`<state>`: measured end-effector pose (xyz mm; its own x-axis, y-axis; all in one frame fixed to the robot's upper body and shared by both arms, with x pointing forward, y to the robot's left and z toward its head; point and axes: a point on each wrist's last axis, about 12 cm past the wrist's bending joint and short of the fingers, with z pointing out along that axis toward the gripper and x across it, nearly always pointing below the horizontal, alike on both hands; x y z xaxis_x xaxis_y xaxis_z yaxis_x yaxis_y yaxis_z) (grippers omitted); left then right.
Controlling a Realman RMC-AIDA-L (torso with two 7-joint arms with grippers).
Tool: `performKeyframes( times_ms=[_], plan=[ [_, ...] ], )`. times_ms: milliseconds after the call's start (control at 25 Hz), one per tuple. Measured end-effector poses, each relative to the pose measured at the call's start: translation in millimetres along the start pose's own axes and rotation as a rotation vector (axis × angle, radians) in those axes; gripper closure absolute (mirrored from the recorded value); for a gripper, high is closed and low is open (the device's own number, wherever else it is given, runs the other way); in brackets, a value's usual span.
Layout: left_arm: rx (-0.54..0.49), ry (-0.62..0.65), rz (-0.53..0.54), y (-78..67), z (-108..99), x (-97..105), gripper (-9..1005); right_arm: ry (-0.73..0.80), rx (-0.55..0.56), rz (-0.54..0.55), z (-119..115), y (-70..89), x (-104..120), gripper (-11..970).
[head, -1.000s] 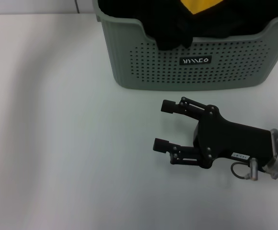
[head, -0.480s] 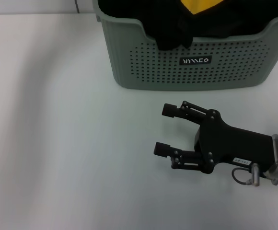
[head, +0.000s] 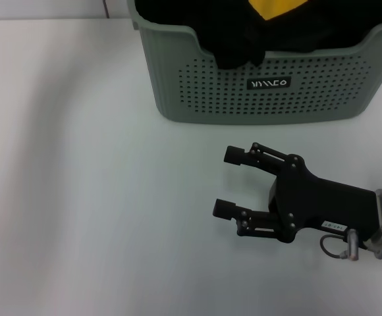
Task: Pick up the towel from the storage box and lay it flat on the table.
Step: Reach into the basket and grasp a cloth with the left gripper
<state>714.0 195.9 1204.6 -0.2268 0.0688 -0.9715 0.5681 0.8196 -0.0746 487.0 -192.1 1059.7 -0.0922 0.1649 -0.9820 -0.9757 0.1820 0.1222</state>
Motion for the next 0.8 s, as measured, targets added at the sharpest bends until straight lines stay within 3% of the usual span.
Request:
performKeyframes(
  times_ms=[560,800],
  plan=[
    [0.033,0.009,0.023,-12.5,9,0,473,-0.006,0.020,0.013,-4,3.1,3,118],
    [0.034,0.000,0.027,-15.4,8,3,680,-0.012,0.030,0.016,-7,6.4,5,118]
  ],
)
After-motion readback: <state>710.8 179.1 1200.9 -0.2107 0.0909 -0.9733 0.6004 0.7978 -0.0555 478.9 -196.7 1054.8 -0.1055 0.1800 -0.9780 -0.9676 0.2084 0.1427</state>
